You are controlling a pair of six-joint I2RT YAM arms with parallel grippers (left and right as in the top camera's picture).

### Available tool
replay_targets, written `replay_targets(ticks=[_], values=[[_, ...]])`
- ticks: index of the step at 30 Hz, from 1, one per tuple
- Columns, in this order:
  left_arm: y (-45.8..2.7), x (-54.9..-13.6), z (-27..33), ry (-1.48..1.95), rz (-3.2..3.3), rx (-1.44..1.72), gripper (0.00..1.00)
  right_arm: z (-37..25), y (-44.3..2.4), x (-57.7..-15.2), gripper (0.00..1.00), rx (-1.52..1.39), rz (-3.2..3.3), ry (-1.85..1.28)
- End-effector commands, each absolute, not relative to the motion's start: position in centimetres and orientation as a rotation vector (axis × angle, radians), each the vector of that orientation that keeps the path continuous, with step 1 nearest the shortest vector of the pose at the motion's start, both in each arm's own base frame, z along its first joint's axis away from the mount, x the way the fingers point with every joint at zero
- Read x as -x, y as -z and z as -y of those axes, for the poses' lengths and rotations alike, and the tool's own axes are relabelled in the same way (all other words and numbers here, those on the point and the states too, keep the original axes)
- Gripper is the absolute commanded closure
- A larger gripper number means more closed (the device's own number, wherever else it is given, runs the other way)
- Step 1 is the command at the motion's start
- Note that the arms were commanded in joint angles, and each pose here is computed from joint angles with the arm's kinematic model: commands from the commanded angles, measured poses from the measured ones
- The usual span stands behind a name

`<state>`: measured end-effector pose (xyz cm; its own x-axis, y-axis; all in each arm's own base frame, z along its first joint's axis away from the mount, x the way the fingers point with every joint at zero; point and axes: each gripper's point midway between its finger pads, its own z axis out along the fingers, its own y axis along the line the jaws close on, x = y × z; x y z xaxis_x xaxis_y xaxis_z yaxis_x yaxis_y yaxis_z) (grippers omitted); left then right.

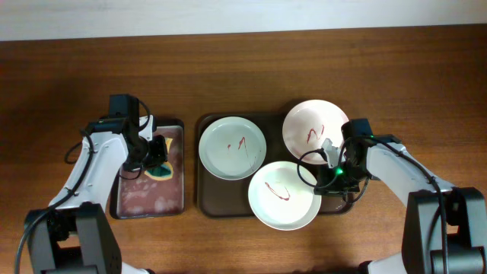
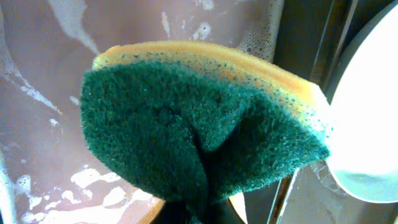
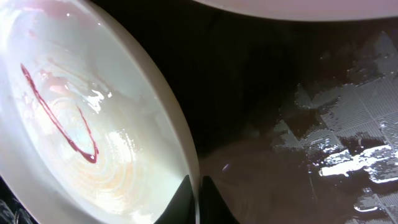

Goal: Clean dirty plates on tray and stack at the side

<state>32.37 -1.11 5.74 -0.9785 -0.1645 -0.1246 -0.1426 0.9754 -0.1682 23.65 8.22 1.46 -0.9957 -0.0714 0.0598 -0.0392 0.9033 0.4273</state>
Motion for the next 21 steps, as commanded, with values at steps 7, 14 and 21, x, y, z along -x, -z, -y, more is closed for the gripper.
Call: replay_targets(ticks=[7,14,21], values=[[-8.0,-37.7,-1.5,0.039,-2.754,0.186,1.0,-8.4,-1.9,-24.5,0.95,-0.098,3.014,0.706],[-13.5,-40.0,-3.1,-0.11,-2.529,0.178,1.0,-8.4,-1.9,-24.7,0.95,-0.1,3.021,0.708],[-14.8,-39.0,-2.0,-0.217,-2.518,0.125,1.0,-8.4,-1.9,-24.7,0.96,-0.1,3.021,0.708]])
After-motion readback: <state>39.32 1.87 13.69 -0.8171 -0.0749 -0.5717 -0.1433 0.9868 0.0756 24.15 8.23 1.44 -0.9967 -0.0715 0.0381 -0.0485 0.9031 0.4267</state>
